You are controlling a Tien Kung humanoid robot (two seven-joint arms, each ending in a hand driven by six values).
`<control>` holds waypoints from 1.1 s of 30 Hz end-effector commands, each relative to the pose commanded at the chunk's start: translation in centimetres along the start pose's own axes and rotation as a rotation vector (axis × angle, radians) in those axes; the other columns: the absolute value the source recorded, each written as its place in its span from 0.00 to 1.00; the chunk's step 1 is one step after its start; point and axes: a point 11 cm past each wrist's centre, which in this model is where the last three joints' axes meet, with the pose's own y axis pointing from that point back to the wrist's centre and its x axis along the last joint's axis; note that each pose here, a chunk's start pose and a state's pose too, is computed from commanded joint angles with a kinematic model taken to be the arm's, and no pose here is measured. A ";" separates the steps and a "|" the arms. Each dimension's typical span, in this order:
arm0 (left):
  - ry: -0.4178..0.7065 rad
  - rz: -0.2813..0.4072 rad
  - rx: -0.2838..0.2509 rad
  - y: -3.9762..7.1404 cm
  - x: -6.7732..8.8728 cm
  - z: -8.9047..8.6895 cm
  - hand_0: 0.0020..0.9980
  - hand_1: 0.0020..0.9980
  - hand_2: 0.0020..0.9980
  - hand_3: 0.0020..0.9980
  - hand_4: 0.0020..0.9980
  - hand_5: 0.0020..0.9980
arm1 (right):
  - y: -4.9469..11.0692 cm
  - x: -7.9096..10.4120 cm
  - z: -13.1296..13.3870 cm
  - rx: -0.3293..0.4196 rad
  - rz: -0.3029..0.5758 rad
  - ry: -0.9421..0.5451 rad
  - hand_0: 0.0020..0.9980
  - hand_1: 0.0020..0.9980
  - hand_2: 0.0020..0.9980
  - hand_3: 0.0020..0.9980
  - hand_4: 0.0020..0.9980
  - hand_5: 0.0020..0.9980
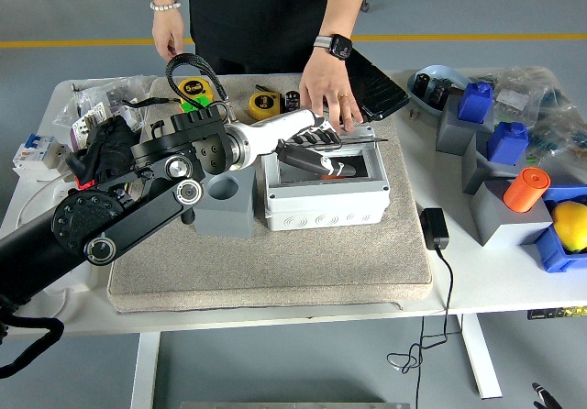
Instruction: Fetch the battery,place it into the box,close the lid of the box
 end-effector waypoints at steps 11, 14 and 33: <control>0.007 -0.030 0.006 -0.1 -1.1 -0.3 0.76 0.78 0.77 0.77 0.98 0.64 | 0.0 0.0 0.0 0.000 0.001 0.002 0.66 0.64 0.65 0.54 0.89 0.45; 0.013 -0.030 -0.005 0.0 -1.1 -0.1 0.76 0.78 0.77 0.77 0.98 0.64 | 0.0 0.0 0.1 0.000 0.001 0.002 0.66 0.64 0.65 0.54 0.89 0.45; 0.604 0.223 -0.343 2.4 3.0 -1.7 0.69 0.70 0.67 0.73 0.97 0.60 | 0.0 0.1 0.2 -0.002 0.002 -0.003 0.66 0.64 0.65 0.54 0.88 0.45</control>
